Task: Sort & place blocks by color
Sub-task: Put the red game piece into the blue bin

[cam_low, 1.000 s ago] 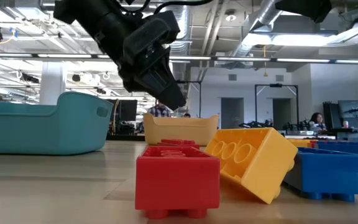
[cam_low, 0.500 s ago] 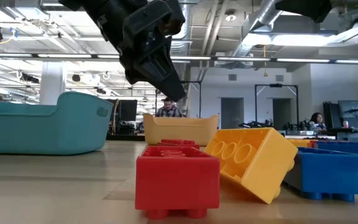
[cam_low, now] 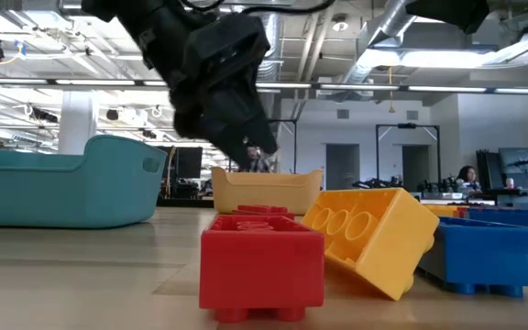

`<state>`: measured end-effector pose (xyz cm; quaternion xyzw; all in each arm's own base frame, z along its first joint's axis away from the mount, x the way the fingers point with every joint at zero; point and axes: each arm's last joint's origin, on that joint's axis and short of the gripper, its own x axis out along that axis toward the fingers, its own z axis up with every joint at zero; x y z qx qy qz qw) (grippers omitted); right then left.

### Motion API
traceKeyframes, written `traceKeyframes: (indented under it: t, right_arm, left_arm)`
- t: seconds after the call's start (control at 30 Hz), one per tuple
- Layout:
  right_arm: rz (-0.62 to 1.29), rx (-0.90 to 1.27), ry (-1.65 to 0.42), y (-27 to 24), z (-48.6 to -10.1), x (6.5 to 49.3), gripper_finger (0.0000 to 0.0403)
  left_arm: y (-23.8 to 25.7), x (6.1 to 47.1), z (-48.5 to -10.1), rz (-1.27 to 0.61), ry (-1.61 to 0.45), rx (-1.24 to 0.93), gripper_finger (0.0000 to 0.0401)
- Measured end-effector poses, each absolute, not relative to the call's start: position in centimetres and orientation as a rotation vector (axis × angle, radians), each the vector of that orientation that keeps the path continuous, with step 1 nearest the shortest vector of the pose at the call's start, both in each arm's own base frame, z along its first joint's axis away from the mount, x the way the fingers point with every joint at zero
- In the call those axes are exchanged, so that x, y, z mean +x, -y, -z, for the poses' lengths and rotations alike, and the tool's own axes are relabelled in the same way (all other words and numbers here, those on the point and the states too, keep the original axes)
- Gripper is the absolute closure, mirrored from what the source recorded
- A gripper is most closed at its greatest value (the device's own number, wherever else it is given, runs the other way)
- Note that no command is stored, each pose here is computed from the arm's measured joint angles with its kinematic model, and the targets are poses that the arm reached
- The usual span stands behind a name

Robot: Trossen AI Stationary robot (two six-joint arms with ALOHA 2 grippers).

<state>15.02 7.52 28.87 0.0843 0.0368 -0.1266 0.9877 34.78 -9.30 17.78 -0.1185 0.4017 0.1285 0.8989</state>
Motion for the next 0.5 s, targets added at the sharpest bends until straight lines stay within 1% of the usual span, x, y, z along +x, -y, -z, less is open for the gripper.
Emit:
traceKeyframes:
  t: [0.13, 0.3, 0.37, 0.5]
  right_arm:
    - [0.254, 0.169, -0.073, -7.5, -28.9, 15.0, 0.0008]
    - [0.254, 0.169, -0.073, -7.5, -28.9, 15.0, 0.0008]
    - [0.254, 0.169, -0.074, -7.5, -28.9, 15.0, 0.0008]
    - [0.254, 0.169, -0.074, -7.5, -28.9, 15.0, 0.0008]
  left_arm:
    - [9.3, 35.0, -17.5, -0.274, -0.829, -0.261, 0.0036]
    - [9.5, 35.1, -17.1, -0.271, -0.831, -0.262, 0.0023]
    - [9.7, 35.6, -16.6, -0.258, -0.814, -0.275, 0.0018]
    - [9.9, 36.1, -14.9, -0.239, -0.863, -0.276, 0.0012]
